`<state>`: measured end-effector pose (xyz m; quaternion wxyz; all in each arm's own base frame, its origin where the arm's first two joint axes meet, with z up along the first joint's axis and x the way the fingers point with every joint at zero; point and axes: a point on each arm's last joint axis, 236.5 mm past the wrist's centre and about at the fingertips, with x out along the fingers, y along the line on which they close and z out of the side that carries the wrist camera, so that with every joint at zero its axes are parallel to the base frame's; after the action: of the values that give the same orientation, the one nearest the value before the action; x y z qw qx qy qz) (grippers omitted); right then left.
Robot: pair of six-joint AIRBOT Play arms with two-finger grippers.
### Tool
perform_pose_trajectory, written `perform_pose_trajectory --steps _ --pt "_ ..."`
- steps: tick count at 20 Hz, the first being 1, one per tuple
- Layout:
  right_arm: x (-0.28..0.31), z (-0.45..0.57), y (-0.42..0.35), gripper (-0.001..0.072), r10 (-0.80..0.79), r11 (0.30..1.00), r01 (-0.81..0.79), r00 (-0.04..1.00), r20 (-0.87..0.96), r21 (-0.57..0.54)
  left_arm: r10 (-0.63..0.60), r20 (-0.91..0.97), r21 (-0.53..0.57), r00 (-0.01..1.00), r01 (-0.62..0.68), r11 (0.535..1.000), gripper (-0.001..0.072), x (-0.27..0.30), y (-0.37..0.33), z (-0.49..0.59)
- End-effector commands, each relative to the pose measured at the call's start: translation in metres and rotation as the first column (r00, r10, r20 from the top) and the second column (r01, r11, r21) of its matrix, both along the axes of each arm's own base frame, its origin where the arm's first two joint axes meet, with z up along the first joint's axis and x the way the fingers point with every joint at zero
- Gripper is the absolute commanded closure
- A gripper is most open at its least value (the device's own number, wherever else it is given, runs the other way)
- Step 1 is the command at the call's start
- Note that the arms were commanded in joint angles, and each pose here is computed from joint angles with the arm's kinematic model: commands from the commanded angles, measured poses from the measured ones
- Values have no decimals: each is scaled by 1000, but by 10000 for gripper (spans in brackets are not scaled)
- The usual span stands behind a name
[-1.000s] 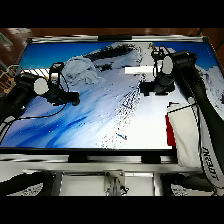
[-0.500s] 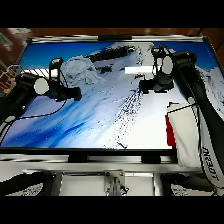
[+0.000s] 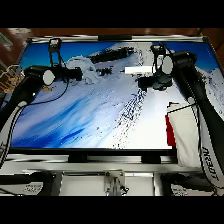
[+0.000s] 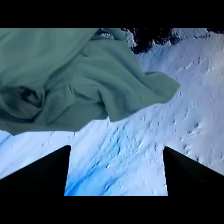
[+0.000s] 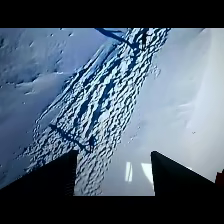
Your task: Fold the shirts.
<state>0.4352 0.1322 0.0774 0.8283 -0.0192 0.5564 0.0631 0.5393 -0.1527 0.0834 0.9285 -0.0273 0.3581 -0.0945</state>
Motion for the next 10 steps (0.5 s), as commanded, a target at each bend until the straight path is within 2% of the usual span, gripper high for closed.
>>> perform_pose_trajectory --steps 1,3,6,10 --pt "2 2 11 146 0 999 0 1000 9 49 66 -53 44 996 -63 997 -13 45 38 -32" --pt "-1 2 18 146 4 997 -4 1000 -2 79 108 -80 57 991 -104 993 -13 64 64 -52" --pt "-12 3 39 147 26 985 -17 998 -48 170 85 -104 140 991 -70 988 -13 74 95 -66" --pt "-14 3 44 147 40 982 -29 998 -53 187 119 -150 137 981 -99 986 -13 78 109 -102"
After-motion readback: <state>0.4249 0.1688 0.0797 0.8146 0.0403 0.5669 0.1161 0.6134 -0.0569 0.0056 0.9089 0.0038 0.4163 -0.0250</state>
